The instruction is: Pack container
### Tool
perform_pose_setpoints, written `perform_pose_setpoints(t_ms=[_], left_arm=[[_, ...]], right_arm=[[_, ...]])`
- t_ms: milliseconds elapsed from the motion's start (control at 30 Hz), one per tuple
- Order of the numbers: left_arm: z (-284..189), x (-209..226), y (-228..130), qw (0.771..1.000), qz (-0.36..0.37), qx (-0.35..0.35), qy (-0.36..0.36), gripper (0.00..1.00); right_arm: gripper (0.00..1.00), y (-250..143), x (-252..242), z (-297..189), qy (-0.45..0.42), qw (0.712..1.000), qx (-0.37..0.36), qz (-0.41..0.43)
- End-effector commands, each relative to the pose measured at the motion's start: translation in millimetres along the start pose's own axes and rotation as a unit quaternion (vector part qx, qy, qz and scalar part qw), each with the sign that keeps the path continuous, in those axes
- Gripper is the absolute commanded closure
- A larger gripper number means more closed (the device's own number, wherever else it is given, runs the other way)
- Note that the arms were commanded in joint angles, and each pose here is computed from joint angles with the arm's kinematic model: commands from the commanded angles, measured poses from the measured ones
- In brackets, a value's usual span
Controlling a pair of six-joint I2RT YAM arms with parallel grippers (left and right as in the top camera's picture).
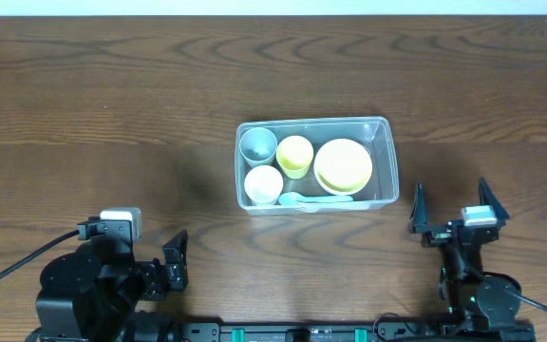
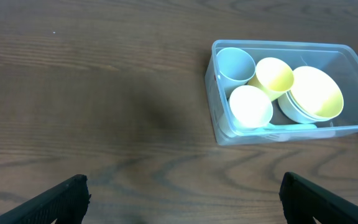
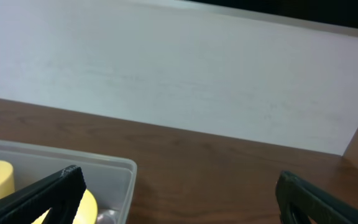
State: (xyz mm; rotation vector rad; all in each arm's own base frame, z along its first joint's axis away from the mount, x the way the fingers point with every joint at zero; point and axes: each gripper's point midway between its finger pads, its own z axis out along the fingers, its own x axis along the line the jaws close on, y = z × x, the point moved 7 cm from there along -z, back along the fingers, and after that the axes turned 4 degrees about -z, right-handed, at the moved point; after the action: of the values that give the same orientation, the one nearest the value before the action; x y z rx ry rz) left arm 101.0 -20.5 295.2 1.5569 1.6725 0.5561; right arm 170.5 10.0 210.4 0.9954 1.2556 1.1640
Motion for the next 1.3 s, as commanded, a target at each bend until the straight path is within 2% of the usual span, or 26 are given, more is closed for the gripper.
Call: perform_pose_setpoints(t_ms=[0,67,233,1267], left_arm=[[1.2,1.2,-1.4,1.000,-0.002,0.003,0.004,0.02],[1.2,1.2,-1.4,1.000,-0.002,0.003,0.004,0.02],[1.2,1.2,-1.4,1.000,-0.002,0.003,0.004,0.02],[0.0,1.2,-2.3,1.000,-0.002,0.001,0.004,0.02]], right_arm=[[0.01,-14.9,3.4,2.4,0.002,1.000,0.003,-0.010],[0.01,-23.7,4.0,3.6,-0.002,1.000,0.009,-0.011],[0.01,-49.4,8.1,1.1,0.009,0.996,0.083,-0.011],[0.01,-47.9,7.8,1.4,0.008,0.997,0.078,-0.011]])
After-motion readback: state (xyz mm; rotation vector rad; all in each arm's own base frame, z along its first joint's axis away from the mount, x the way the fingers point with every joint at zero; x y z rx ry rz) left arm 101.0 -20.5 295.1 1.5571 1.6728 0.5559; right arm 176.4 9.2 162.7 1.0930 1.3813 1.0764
